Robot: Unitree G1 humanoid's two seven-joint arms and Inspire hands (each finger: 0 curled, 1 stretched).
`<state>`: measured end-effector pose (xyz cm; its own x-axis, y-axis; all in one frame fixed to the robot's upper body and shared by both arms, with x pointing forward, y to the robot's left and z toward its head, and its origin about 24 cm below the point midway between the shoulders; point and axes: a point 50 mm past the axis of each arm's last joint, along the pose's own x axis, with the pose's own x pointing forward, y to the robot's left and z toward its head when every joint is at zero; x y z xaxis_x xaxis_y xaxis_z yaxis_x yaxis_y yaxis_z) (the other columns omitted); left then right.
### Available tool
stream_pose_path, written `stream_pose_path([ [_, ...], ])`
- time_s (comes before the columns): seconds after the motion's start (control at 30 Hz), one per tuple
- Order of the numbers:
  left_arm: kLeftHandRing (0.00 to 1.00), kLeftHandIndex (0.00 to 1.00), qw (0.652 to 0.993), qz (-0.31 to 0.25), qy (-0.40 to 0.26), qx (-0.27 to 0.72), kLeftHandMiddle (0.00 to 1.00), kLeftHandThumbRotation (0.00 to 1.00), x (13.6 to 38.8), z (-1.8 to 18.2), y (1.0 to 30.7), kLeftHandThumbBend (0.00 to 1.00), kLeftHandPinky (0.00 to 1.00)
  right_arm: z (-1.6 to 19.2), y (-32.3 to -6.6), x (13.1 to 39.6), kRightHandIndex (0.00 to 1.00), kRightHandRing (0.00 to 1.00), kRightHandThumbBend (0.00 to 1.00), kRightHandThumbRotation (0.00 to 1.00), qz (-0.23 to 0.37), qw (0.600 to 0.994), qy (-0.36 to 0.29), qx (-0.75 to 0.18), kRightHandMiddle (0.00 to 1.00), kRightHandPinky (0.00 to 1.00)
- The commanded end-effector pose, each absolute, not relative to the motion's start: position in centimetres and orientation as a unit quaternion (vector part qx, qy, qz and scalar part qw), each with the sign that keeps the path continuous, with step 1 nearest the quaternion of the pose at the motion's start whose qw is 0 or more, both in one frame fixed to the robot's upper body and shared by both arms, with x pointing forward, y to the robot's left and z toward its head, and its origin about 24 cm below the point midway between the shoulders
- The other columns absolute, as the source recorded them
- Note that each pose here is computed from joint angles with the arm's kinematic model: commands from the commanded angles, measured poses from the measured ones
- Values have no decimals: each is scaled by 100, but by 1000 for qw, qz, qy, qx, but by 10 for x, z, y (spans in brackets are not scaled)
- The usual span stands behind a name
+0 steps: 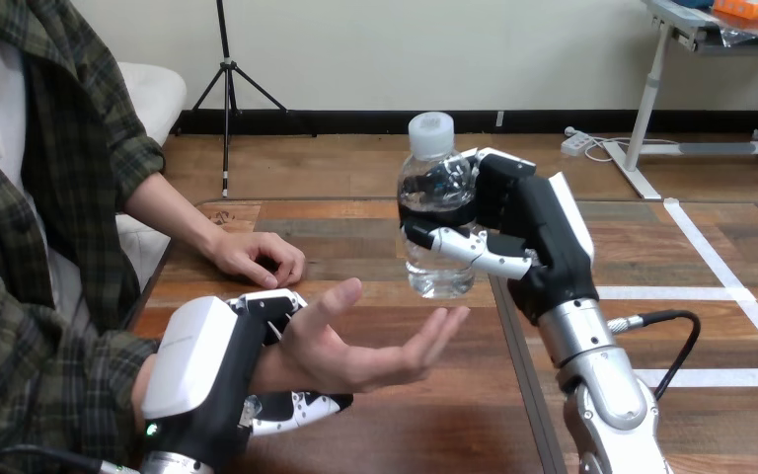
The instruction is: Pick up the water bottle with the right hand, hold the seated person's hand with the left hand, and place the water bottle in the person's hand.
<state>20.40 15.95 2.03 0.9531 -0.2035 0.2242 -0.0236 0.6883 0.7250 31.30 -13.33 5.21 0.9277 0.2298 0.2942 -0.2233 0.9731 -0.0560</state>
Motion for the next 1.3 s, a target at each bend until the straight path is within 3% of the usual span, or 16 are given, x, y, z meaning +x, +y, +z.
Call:
stream_pose_path([
  [0.0,32,42,904,-78,-211,362,38,0,204,38,133,80,25,95,-135,333,48,42,65,0,112,965,-236,-11,48,35],
  [1.27,35,44,906,-65,-215,359,41,0,206,39,130,78,27,82,-134,324,47,40,69,0,125,965,-232,2,45,34],
])
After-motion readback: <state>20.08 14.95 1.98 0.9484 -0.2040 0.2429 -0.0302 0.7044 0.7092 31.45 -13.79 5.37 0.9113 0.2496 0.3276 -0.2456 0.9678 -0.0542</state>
